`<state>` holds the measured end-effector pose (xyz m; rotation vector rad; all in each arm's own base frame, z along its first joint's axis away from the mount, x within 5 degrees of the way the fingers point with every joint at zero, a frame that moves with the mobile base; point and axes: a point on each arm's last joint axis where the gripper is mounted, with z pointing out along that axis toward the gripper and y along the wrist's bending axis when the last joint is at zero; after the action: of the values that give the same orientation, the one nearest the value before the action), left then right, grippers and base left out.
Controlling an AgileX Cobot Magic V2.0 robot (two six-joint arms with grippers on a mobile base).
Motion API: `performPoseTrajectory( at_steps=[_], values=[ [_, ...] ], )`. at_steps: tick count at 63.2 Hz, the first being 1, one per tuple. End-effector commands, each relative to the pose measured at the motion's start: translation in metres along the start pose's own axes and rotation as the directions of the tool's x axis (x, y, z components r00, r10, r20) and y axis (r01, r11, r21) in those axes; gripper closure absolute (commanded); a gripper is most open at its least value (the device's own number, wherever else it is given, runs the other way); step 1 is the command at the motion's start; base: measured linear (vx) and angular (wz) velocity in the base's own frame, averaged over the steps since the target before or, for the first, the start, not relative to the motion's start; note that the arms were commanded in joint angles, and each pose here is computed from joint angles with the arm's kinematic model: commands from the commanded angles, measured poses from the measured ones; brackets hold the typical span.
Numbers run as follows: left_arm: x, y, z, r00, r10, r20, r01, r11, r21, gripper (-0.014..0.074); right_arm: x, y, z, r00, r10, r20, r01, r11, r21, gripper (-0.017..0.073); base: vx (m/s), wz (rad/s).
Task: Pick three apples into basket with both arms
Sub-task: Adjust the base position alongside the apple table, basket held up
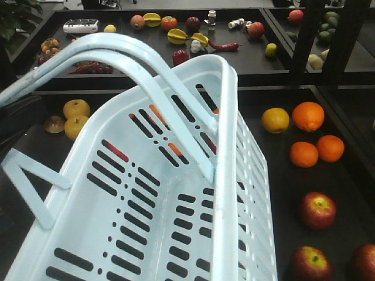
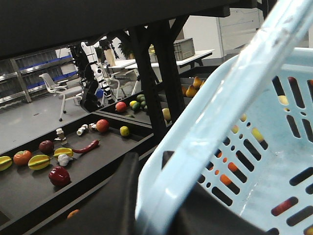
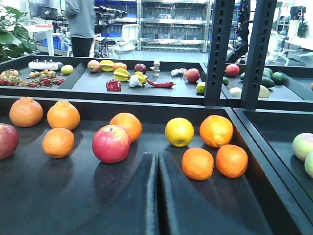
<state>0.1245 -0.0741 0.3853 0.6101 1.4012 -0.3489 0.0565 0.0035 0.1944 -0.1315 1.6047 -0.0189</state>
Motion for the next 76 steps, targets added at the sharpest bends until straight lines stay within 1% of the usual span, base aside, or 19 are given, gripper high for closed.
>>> performPoseTrajectory(
  at_steps=[1,76],
  values=[
    [-0.0096,0.0037,-0.0014,1.0,0.001,0.026,0.0,0.999,-0.032,0.06,-0.0025,0.0002,-0.0004,0.997,-0.016,0.069,0.016,1.0,0.004,0.0568,0.01,-0.02],
    [-0.0096,0.0037,-0.0014,1.0,0.001,0.026,0.0,0.999,-0.032,0.06,-0.0025,0.0002,-0.0004,0.997,-0.016,0.069,0.016,1.0,0.004,0.0568,0.0,-0.01]
  ],
)
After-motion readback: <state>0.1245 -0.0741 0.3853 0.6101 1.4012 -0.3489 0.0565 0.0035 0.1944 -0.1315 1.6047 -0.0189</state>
